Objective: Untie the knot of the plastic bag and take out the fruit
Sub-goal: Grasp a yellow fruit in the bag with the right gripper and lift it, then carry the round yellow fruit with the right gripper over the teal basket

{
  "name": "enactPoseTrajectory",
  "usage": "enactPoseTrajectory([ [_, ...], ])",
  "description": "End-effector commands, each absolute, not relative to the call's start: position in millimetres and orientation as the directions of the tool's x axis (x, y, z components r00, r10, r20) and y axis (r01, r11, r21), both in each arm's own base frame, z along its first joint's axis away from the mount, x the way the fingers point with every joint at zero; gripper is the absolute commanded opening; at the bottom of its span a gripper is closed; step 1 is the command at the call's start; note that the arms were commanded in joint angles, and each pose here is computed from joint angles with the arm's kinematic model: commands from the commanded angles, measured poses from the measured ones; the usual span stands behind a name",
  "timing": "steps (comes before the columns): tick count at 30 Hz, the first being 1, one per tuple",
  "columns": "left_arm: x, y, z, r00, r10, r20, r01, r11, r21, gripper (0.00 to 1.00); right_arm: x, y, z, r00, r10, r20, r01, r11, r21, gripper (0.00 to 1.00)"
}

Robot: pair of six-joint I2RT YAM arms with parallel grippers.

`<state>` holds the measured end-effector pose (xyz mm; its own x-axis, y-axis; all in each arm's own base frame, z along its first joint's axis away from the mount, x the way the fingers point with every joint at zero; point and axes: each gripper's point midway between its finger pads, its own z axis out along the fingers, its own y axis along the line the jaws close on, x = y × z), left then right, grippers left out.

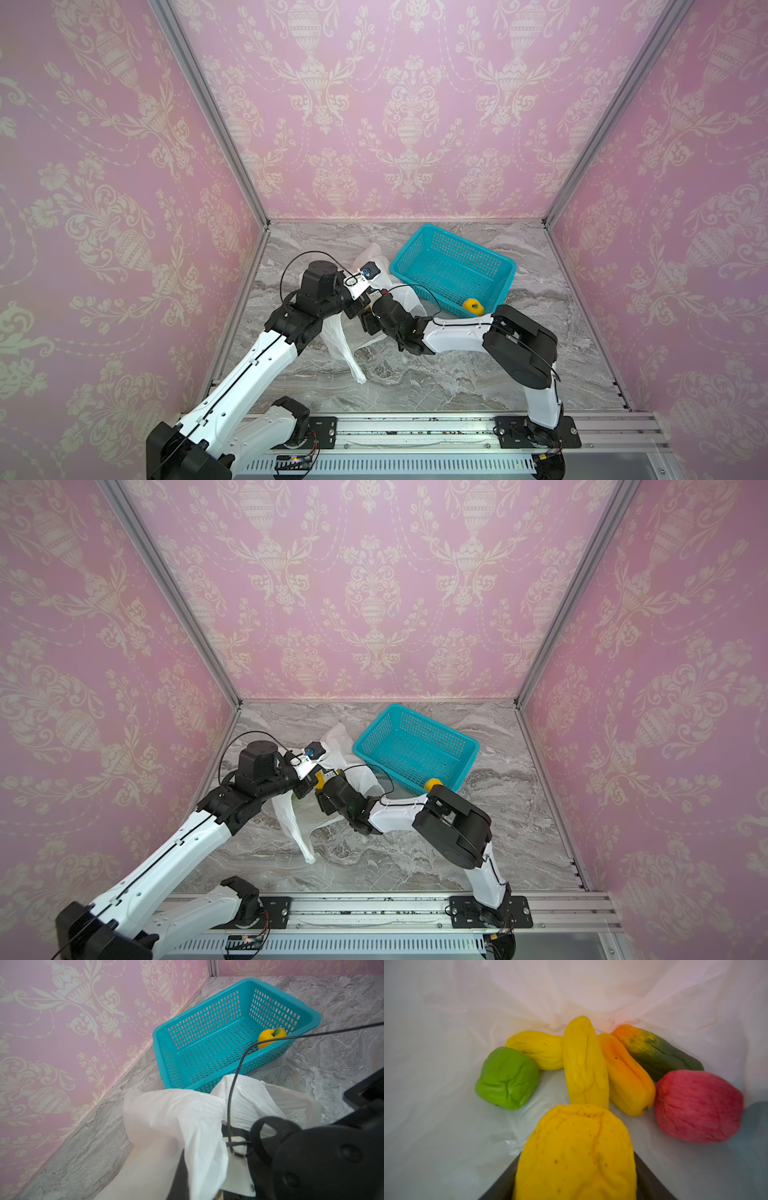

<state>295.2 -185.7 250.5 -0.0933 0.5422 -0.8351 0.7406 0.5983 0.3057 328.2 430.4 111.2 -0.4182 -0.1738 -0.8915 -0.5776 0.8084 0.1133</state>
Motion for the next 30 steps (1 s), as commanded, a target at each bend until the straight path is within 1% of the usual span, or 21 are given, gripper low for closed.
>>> enactPoseTrajectory([
  [1, 291, -182, 242, -0.095, 0.574, -0.813, 0.741, 0.586, 0.328, 0.0, 313, 433, 163, -0.31, -0.121, -0.943, -0.64, 0.76, 0.113, 0.43],
  [3, 291, -181, 242, -0.093, 0.575, -0.813, 0.74, 0.586, 0.33, 0.0, 303, 425, 173, -0.29, -0.111, -0.95, -0.654, 0.748, 0.112, 0.4],
  [14, 292, -184, 241, -0.099, 0.564, -0.82, 0.747, 0.586, 0.313, 0.0, 248, 361, 245, -0.145, 0.044, -0.988, -0.729, 0.67, 0.137, 0.37],
  [18, 293, -184, 240, -0.102, 0.566, -0.818, 0.749, 0.585, 0.311, 0.0, 242, 329, 262, -0.101, 0.082, -0.992, -0.696, 0.707, 0.129, 0.36],
  [21, 293, -185, 239, -0.104, 0.565, -0.818, 0.751, 0.584, 0.308, 0.0, 241, 292, 275, -0.051, 0.098, -0.994, -0.628, 0.771, 0.108, 0.35],
  [23, 293, -185, 239, -0.105, 0.566, -0.818, 0.751, 0.584, 0.307, 0.0, 248, 258, 278, -0.037, 0.121, -0.992, -0.531, 0.838, 0.122, 0.35],
  [24, 293, -185, 239, -0.106, 0.566, -0.817, 0.753, 0.582, 0.306, 0.0, 253, 241, 278, -0.042, 0.133, -0.99, -0.478, 0.867, 0.137, 0.33],
  [27, 293, -186, 237, -0.108, 0.566, -0.817, 0.755, 0.582, 0.303, 0.0, 270, 200, 265, -0.072, 0.149, -0.986, -0.338, 0.927, 0.165, 0.33],
  [30, 293, -187, 236, -0.114, 0.566, -0.816, 0.76, 0.579, 0.296, 0.0, 296, 167, 243, -0.172, 0.166, -0.971, -0.189, 0.962, 0.198, 0.32],
])
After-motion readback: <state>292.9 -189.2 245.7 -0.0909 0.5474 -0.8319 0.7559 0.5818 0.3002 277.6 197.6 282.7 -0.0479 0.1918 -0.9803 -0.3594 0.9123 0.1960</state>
